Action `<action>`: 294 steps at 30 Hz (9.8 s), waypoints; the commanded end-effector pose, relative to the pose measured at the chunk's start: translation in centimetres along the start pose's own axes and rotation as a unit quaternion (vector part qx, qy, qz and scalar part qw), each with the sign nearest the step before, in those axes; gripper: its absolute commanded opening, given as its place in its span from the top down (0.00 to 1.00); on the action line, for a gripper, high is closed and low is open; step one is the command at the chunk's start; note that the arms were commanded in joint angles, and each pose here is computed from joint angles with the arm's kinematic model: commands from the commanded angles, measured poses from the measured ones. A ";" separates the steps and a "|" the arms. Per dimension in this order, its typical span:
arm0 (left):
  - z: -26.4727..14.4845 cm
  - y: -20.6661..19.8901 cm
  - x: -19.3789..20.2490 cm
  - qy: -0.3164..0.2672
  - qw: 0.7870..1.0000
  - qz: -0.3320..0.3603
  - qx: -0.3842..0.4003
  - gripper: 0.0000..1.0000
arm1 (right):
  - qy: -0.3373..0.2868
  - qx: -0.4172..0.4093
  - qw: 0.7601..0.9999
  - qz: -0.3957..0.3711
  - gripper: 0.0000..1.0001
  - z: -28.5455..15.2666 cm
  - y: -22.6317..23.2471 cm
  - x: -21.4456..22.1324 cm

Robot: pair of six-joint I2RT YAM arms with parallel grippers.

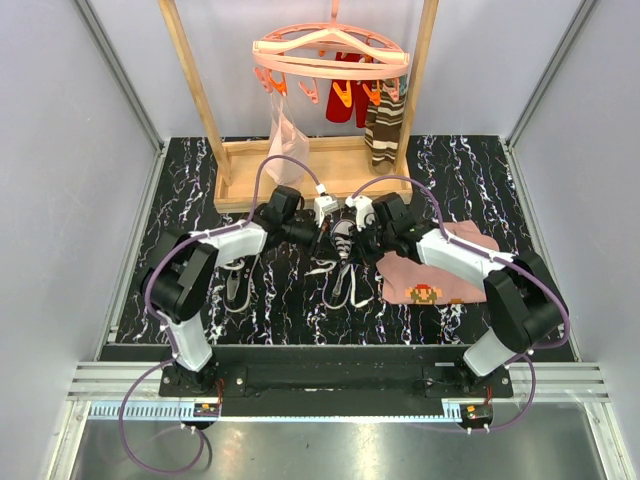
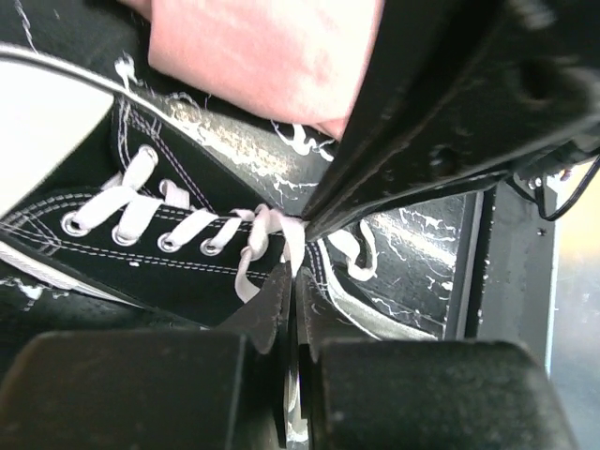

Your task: Tie the shoes

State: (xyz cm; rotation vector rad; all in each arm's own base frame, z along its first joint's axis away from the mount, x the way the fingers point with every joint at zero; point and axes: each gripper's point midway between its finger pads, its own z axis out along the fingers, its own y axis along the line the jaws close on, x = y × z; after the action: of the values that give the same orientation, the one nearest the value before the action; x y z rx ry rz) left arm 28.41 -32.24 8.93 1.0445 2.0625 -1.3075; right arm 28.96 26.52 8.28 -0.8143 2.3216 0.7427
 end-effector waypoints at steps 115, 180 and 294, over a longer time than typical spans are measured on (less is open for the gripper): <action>-1.0 -1.3 -6.5 -0.118 0.747 0.606 -0.247 1.00 | -0.091 -0.429 0.841 0.317 0.67 -2.9 -0.2 -4.9; -1.5 -0.7 -6.0 -0.100 0.774 0.575 -0.244 0.92 | -0.115 -0.424 0.848 0.298 1.00 -3.7 0.8 -4.9; -3.5 -2.5 -4.1 -0.051 0.919 0.343 -0.188 0.39 | -0.113 -0.282 0.911 0.280 1.00 -1.8 -1.7 -5.2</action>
State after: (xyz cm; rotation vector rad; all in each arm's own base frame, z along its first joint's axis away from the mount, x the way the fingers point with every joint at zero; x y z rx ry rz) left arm 27.51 -29.00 11.60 1.3584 1.6066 -0.5233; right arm 32.65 26.33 10.64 -0.1807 2.2125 1.7496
